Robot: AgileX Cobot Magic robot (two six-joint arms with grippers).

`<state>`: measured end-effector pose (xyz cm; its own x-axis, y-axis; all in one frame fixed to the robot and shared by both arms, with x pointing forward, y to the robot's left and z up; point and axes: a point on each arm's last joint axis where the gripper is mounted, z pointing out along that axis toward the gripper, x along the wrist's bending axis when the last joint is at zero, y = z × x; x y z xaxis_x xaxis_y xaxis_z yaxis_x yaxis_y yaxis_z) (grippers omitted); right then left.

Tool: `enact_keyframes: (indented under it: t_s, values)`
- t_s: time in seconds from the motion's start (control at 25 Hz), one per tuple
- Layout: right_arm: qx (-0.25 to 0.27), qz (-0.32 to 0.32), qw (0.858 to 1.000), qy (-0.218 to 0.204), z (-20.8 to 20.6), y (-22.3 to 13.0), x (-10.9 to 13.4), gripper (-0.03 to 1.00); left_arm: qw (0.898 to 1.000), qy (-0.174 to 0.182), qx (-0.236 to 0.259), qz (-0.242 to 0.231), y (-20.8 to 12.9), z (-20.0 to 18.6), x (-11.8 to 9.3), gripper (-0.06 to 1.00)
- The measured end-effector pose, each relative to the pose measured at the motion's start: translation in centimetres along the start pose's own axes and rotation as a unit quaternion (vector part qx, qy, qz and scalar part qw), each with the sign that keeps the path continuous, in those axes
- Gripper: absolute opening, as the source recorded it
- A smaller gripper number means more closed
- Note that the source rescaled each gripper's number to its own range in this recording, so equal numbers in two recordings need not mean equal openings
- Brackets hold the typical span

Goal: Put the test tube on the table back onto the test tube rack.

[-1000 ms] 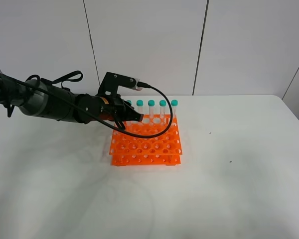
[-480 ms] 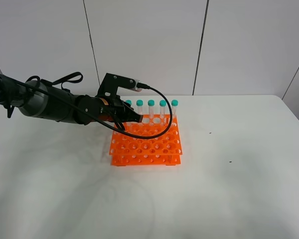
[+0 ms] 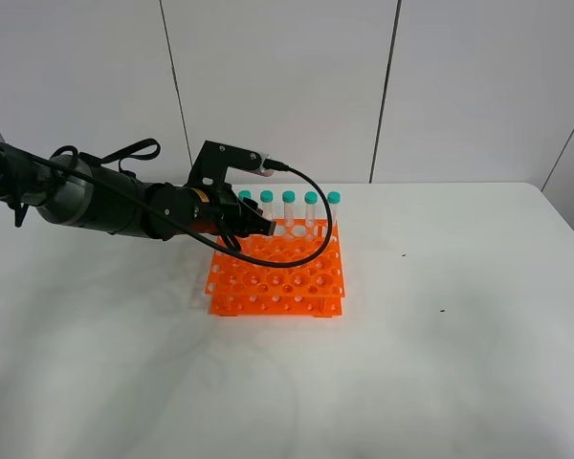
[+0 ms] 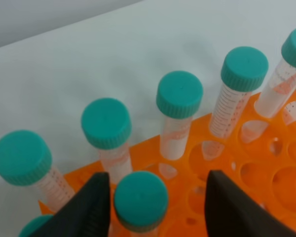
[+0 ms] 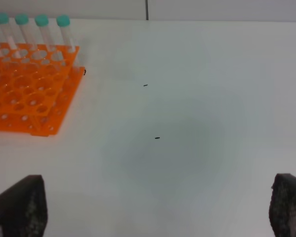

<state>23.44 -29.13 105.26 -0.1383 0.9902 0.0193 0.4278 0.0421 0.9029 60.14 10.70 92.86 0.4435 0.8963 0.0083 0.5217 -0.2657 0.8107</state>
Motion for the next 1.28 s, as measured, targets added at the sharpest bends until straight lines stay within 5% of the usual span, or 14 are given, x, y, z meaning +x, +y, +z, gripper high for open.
enact_keyframes:
  t_s: [0.56,0.76,1.08,1.28]
  values:
    - [0.000,0.000,1.000,0.000,0.0,0.0,0.0,1.00,0.997,-0.013,-0.077,-0.010,6.0,-7.2,0.0,0.54]
    - [0.000,0.000,1.000,0.000,0.0,0.0,0.0,1.00,0.998,-0.044,0.035,0.011,5.4,-9.4,-0.2,0.89]
    - [0.000,0.000,1.000,0.000,0.0,0.0,0.0,1.00,0.961,-0.072,0.266,-0.037,5.4,-10.2,2.6,0.94]
    - [0.000,0.000,1.000,0.000,0.0,0.0,0.0,1.00,0.936,-0.020,0.343,-0.074,5.9,-9.5,7.1,0.94]
